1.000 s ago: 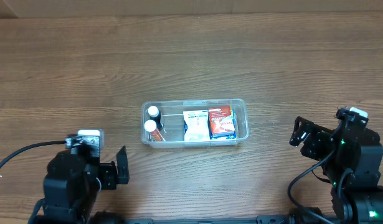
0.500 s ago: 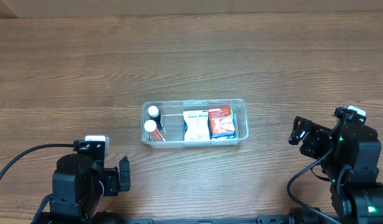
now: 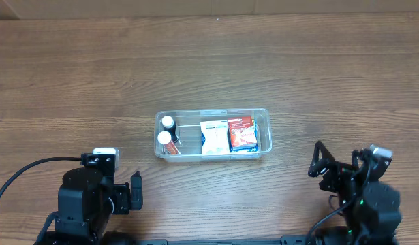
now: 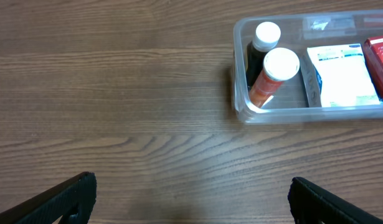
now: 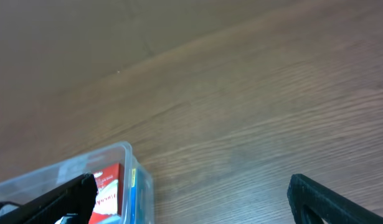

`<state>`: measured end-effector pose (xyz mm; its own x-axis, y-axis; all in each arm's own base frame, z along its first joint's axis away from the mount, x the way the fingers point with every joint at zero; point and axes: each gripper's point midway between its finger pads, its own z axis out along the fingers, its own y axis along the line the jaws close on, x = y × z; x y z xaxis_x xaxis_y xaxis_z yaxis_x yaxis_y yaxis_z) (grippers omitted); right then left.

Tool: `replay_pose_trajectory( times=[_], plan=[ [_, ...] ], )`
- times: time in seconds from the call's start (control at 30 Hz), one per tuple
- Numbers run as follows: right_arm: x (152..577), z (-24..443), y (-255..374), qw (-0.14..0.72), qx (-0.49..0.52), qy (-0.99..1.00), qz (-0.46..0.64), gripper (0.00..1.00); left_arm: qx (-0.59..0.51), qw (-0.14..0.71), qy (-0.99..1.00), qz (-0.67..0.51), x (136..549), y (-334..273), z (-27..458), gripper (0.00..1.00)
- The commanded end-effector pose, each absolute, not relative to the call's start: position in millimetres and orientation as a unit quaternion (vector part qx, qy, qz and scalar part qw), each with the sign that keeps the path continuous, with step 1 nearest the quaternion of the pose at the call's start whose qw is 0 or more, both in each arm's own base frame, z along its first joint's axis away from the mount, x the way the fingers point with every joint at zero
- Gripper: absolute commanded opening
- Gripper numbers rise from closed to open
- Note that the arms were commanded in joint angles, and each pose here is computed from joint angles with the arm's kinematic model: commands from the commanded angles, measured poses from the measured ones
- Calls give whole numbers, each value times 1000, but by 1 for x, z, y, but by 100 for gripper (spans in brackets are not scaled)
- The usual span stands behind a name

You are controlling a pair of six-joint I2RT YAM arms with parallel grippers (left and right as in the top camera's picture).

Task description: Pack container

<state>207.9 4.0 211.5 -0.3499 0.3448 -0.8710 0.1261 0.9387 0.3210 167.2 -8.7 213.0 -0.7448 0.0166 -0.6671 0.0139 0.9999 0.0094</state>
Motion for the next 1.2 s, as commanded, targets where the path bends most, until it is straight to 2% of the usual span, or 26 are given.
replay_pose_trajectory(
  times=[0.0,0.17,0.27,0.43,1.17],
  plan=[
    [214,197,10,606,128,775,126,100,4,354,935,5,168,-8,211,100],
    [235,213,11,695,119,694,145,100,4,354,935,5,168,-8,211,100],
    [244,205,15,737,77,660,126,100,4,354,935,5,168,-8,211,100],
    [246,169,20,691,42,715,98,100,4,354,935,5,168,-8,211,100],
    [246,170,20,692,42,714,98,100,4,354,935,5,168,-8,211,100]
  ],
)
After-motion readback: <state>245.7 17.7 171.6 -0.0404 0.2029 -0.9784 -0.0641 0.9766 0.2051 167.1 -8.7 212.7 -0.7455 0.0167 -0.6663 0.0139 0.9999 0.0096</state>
